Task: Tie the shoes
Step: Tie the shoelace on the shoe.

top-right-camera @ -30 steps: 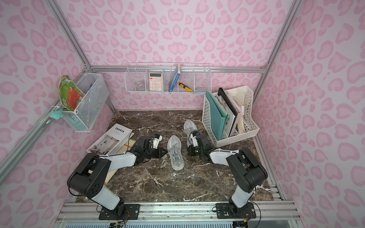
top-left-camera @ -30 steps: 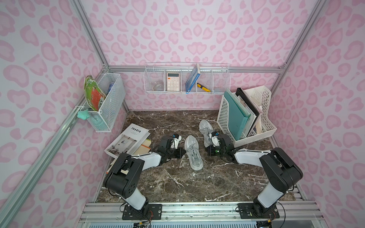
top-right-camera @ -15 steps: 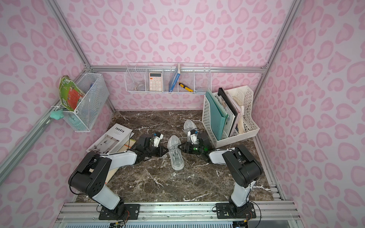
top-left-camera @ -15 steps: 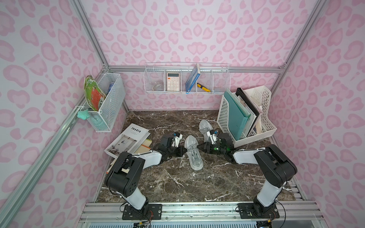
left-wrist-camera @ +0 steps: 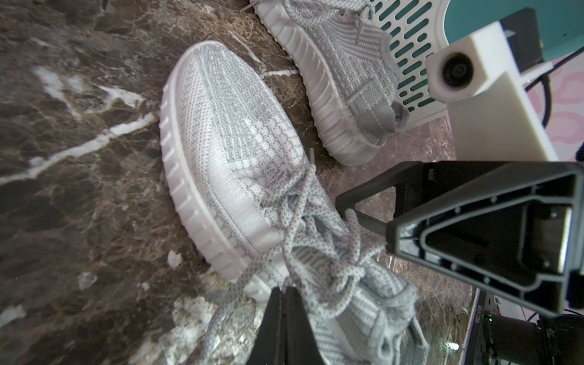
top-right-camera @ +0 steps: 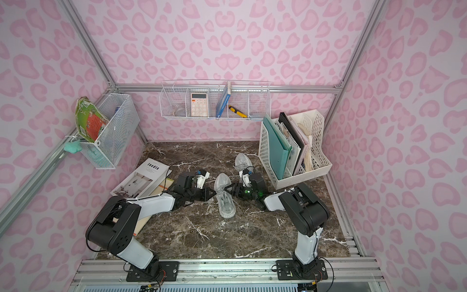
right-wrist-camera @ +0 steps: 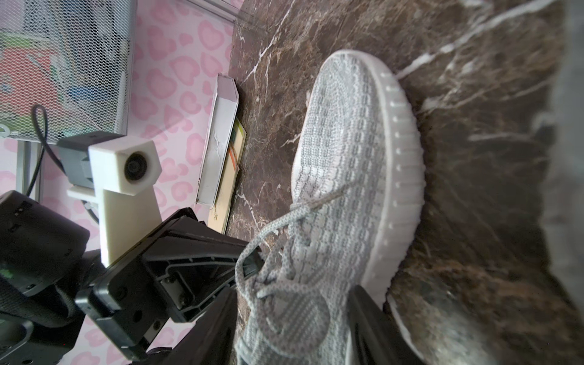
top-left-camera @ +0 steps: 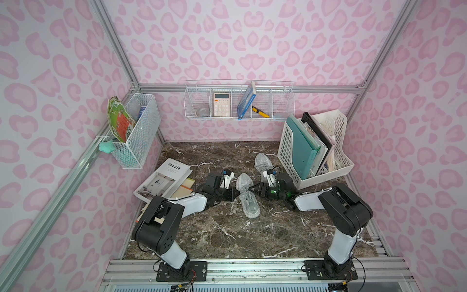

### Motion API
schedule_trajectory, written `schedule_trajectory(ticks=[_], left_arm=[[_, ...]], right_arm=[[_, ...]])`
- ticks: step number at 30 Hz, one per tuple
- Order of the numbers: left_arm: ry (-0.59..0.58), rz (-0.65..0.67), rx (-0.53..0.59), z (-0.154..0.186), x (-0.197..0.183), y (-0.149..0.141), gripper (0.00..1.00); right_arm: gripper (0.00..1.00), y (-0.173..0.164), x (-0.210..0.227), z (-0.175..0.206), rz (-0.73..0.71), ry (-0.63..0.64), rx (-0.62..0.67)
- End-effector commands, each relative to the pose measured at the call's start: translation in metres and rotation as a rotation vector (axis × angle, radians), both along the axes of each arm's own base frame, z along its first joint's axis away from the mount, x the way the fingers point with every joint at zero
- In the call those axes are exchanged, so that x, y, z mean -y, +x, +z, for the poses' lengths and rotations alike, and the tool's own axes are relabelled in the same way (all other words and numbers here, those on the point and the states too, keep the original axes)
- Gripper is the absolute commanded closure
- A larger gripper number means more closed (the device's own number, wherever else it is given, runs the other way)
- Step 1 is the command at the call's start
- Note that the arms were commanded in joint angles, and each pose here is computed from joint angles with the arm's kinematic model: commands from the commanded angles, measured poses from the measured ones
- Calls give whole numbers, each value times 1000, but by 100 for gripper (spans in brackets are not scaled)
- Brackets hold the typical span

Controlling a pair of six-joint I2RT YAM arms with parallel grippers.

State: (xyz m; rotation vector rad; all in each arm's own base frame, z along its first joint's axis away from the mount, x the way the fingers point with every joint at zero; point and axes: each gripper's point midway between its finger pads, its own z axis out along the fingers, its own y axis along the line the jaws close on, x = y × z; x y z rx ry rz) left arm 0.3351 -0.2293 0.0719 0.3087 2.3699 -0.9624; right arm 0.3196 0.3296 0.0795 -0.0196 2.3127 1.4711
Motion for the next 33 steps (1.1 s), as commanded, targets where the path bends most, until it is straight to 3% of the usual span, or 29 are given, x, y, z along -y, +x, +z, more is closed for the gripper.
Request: schedule_trajectory(ticks=[1,6,23,33], left_arm=[[3,-12,16,3,1,0,100],[6,-15,19,3,1,0,100],[26,0,18,2,-3,-1,100],[25,2,20,3,-4,-2,100]], right_arm=[[41,-1,-7,0,0,13,-14],[48,-1,-10,0,6,19,-16],[99,14,-4,23,-3,-63,97],[100,17,1,26,18,-156,177]])
